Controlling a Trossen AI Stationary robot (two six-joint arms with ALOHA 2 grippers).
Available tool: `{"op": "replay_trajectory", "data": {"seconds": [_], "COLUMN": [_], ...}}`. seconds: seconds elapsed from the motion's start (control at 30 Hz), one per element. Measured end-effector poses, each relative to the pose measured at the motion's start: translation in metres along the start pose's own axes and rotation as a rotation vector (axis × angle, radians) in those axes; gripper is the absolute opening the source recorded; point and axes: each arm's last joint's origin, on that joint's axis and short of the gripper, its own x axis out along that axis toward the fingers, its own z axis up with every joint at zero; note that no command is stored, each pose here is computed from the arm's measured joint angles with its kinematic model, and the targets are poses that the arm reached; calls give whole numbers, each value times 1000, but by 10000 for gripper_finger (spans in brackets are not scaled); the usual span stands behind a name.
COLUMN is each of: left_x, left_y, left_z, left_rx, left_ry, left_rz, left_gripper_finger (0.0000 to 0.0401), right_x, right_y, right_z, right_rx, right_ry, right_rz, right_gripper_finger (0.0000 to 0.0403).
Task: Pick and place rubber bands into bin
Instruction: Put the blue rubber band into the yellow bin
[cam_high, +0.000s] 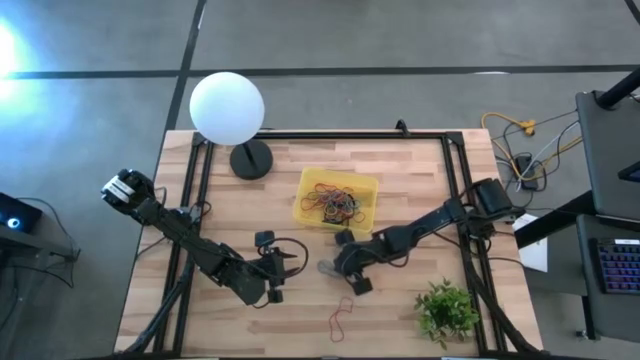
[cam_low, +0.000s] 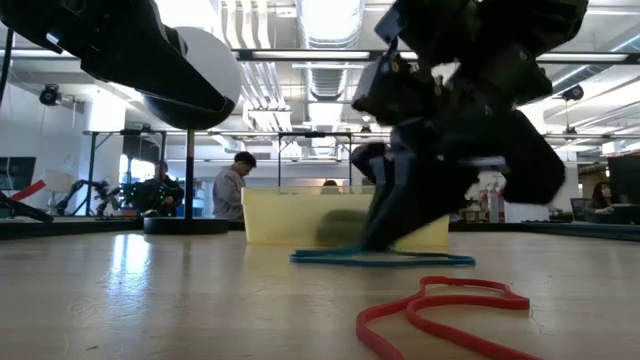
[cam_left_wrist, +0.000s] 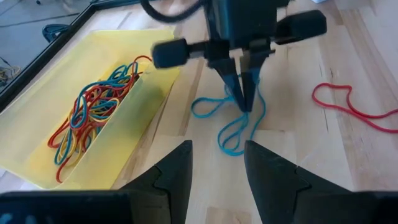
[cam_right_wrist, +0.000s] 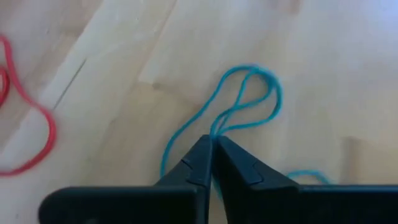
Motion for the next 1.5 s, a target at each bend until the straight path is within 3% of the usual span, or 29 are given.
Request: {"op": "replay_trajectory", "data": {"seconds": [0.43, 0.87, 1.2, 1.5], "left_x": [0, 0, 4, 39], "left_y": [0, 1, -5, -4], "left_z": [-1, -2, 0, -7], "left_rx": [6, 6, -64, -106], "left_ry": [6, 7, -33, 15], "left_rz": [2, 3, -73, -139], "left_gripper_finger": [130, 130, 130, 130], "right_x": [-16, -54, -49, -41], "right_y": [-3, -2, -1, -1], "right_z": [12, 35, 34, 36], "right_rx": [-9, -41, -43, -49], "right_ry": [-35, -160, -167, -176], "right_rz": [-67, -71, -71, -71], "right_gripper_finger": [8, 8, 8, 8]}}
